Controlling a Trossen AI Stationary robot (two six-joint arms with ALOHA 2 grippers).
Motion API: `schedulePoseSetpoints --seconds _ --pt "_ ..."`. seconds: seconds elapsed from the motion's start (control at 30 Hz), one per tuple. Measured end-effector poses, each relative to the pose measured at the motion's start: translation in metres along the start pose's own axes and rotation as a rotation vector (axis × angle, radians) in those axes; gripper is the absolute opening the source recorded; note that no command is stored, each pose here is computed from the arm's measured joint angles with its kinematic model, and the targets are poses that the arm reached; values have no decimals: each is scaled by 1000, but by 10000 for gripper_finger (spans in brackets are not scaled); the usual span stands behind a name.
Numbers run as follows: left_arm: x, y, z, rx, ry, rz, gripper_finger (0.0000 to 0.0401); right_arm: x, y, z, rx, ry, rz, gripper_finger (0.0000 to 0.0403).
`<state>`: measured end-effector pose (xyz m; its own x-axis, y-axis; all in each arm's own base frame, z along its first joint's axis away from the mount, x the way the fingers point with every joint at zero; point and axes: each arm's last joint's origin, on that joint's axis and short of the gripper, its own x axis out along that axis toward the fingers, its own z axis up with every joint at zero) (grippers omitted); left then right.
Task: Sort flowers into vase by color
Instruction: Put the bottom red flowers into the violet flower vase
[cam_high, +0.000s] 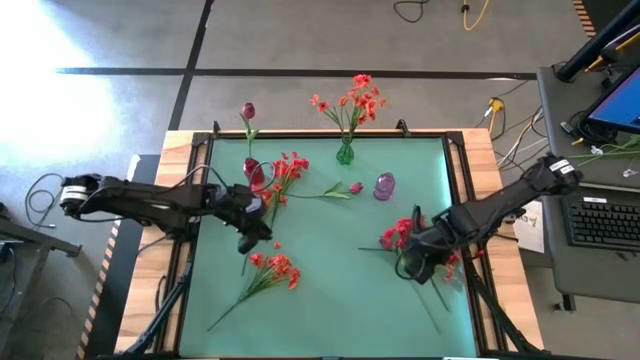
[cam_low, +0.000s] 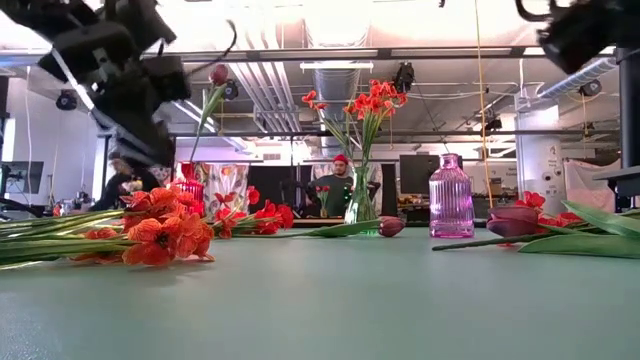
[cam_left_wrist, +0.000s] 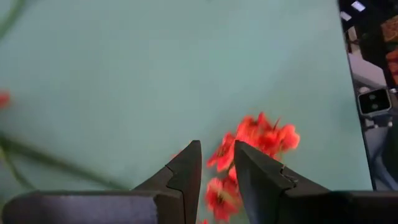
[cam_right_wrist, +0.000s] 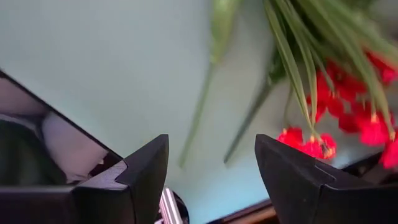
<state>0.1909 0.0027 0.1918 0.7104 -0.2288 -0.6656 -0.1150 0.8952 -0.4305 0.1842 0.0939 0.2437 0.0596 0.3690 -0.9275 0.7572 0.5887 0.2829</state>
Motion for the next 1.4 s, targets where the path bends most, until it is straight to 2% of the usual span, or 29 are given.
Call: schedulePoseSetpoints --seconds 0.2,0.37,0.47,0.57,0.73,0.83,1.17,1.27,1.4 --pt "0 -18 18 128 -40 14 84 14 0 -12 74 -28 -61 230" --pt "0 -21 24 149 -67 71 84 30 2 -10 90 -19 -128 230" --pt "2 -19 24 148 -80 117 84 40 4 -5 18 -23 -181 230" --pt "3 -18 26 152 -101 148 84 47 4 3 -114 -27 -237 230" --pt "6 -20 31 161 -152 134 84 56 1 13 -387 -68 -387 231" --pt "9 -20 33 175 -171 128 84 64 -1 16 -489 -49 -470 231" --pt "22 -19 39 209 -151 136 84 92 -3 26 -499 30 -594 225" --pt "27 -20 44 224 -139 141 84 93 -3 26 -512 39 -601 201" --pt "35 -21 50 251 -119 149 84 90 -4 25 -509 41 -600 144"
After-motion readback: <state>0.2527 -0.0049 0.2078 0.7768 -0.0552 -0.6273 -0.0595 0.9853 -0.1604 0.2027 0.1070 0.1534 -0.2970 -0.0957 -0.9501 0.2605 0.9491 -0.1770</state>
